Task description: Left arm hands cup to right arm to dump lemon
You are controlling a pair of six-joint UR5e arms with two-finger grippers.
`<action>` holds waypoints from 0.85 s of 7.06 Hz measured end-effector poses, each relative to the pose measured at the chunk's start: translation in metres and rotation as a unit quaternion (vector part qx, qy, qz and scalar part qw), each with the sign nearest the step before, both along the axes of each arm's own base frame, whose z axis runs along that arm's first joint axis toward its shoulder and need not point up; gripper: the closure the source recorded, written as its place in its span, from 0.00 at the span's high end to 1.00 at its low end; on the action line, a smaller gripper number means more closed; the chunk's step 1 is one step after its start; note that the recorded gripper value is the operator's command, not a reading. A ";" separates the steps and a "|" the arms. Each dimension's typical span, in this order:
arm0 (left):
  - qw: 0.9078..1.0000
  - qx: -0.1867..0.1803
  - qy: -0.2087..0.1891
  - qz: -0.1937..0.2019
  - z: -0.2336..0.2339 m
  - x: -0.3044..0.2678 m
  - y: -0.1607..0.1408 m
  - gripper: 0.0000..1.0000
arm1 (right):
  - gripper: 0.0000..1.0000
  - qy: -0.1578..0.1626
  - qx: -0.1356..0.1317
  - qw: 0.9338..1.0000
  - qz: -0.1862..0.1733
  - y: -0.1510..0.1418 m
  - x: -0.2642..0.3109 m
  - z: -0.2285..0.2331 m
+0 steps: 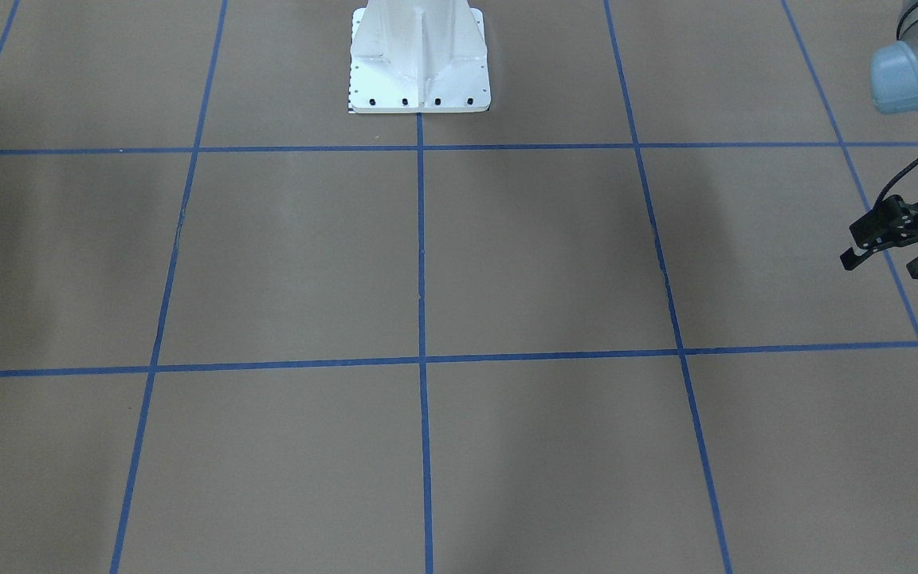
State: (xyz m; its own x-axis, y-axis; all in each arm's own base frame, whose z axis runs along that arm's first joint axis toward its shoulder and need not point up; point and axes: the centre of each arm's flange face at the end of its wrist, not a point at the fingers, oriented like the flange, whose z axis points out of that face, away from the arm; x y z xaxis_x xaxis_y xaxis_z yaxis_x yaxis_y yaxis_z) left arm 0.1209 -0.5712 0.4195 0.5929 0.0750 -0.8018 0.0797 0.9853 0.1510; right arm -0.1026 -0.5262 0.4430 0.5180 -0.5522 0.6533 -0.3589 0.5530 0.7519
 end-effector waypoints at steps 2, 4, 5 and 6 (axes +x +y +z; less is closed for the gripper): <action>0.999 -0.044 0.015 -0.008 -0.043 0.050 -0.016 1.00 | 0.48 0.042 0.017 0.999 0.011 -0.039 -0.101 -0.060; 0.994 -0.097 0.041 -0.033 -0.099 0.096 -0.036 1.00 | 0.48 0.074 0.048 0.995 0.039 -0.050 -0.180 -0.108; 0.990 -0.119 0.055 -0.046 -0.135 0.121 -0.050 1.00 | 0.48 0.079 0.057 0.994 0.054 -0.052 -0.217 -0.130; 0.986 -0.142 0.067 -0.053 -0.172 0.152 -0.066 1.00 | 0.48 0.085 0.058 0.992 0.068 -0.056 -0.248 -0.153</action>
State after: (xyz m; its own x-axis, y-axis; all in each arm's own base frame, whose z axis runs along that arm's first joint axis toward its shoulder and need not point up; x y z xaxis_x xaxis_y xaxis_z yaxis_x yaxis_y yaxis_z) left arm 0.2725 -0.6368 0.2475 0.4733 -0.2197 -0.8530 0.1848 0.9716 -0.1477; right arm -0.3509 -0.5825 0.2896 0.6895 -0.5361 0.4870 -0.2869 0.4152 0.8633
